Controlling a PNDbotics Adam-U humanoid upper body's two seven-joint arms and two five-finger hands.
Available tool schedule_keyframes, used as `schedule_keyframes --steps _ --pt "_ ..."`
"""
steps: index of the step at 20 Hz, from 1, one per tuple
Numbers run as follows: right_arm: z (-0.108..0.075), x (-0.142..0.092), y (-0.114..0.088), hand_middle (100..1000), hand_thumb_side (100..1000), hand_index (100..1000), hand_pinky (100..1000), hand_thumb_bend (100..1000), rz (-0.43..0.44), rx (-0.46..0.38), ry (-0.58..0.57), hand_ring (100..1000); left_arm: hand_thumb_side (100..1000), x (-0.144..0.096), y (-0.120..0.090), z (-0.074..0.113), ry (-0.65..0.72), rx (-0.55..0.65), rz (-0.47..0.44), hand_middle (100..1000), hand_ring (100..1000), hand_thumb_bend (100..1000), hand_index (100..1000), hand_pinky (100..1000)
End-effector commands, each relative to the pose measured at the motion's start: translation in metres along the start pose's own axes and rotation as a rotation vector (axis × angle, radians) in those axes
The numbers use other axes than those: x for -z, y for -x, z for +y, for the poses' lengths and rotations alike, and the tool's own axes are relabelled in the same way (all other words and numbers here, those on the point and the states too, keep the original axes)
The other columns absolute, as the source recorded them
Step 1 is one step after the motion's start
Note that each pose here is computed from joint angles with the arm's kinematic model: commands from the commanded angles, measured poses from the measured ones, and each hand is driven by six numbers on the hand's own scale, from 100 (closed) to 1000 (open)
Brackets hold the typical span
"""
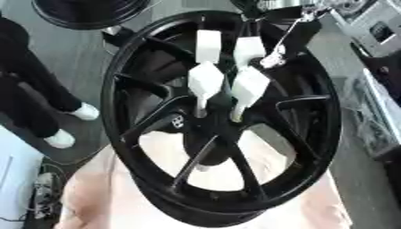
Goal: Pull the pin out of the wheel hub.
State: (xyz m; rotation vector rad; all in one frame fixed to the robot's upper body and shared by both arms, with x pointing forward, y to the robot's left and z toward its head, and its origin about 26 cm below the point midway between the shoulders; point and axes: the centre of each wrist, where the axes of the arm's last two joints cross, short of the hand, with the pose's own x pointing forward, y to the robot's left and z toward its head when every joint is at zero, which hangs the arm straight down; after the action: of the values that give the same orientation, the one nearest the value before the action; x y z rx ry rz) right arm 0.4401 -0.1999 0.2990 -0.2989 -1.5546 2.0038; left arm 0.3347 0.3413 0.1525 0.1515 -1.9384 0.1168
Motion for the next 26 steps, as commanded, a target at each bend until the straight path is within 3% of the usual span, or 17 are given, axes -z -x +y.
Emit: schedule_keyframes --steps 1,4,9,13,14,26 --pt "-0.009 -0.006 0.0 506 245 678 701 332 0.001 -0.008 0.017 511 704 0.005 -0.011 0.001 0.015 0.014 -0.033 751 838 100 794 710" --pt "-0.009 -0.006 -0.002 430 185 620 699 311 -0.012 0.002 0.019 505 704 0.004 -0.01 0.001 0.017 0.015 -0.031 751 838 100 794 710" --pt "-0.01 -0.007 -0.003 377 116 568 695 309 -0.024 0.026 0.023 493 703 0.004 -0.011 0.002 0.013 0.013 -0.033 751 837 100 794 710" --pt "-0.01 -0.008 -0.004 377 116 568 695 309 -0.027 0.033 0.023 493 703 0.004 -0.011 0.002 0.012 0.013 -0.033 751 837 100 794 710" --pt "-0.011 -0.008 -0.005 322 100 531 690 317 -0.029 0.033 0.027 473 703 0.004 -0.011 0.002 0.012 0.013 -0.033 753 837 100 793 710" --pt "-0.039 -0.044 -0.028 261 100 505 695 354 -0.101 0.036 0.166 434 705 0.003 -0.01 0.003 0.011 0.021 -0.027 754 838 100 793 711"
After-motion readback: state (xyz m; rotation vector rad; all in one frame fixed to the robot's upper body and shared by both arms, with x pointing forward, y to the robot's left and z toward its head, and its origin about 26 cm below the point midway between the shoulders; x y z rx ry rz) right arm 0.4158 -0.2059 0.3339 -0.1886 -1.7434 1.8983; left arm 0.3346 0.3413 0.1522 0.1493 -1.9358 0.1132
